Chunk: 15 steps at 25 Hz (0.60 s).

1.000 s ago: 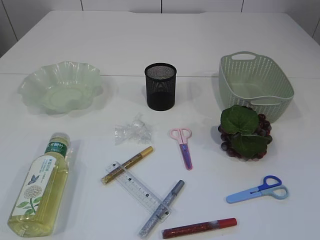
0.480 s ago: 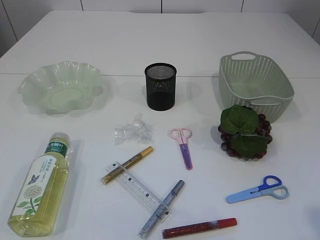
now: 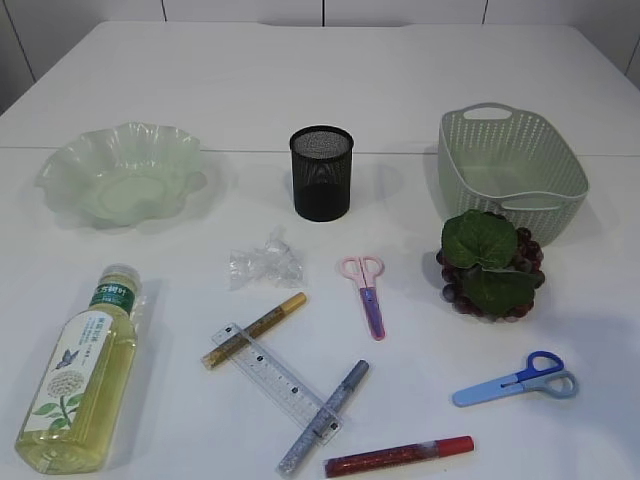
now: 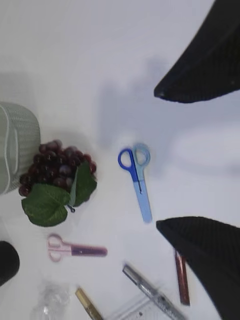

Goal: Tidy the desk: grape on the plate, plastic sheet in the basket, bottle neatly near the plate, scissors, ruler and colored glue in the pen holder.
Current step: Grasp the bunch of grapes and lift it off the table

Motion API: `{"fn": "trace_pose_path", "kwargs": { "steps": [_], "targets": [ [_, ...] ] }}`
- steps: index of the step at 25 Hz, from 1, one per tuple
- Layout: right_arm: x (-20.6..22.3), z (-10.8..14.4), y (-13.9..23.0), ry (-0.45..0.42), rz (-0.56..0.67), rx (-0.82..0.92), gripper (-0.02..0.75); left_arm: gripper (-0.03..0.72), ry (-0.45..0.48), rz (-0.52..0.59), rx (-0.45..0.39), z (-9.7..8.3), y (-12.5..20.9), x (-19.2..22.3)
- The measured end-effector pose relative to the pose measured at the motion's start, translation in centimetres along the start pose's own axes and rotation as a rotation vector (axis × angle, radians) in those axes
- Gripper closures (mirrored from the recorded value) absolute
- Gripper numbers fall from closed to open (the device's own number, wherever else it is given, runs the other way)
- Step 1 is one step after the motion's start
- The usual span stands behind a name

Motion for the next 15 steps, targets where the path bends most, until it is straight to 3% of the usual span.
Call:
{"fn": "trace_pose_path", "kwargs": {
  "steps": [7, 15],
  "targets": [
    [5.5, 1.7, -2.7, -0.02, 0.146, 0.075, 0.184, 0.2, -0.001, 0.003, 0.002, 0.8, -3.2, -0.3],
    [11.9, 1.6, -3.8, 0.025, 0.266, 0.085, 0.184, 0.2, 0.0, 0.005, 0.002, 1.6, -6.3, -0.5]
  ]
}}
Point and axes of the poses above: a point on each arm's last joint axis where the gripper is mounted, x pointing out along that axis toward the gripper, z along the wrist's bending axis when the last joint is at zero, y = z × x, the point moved 7 cm from there along x, pointing out along that axis toward the gripper, and after that the axes turned 15 degrees about x, right-handed, at the moved point
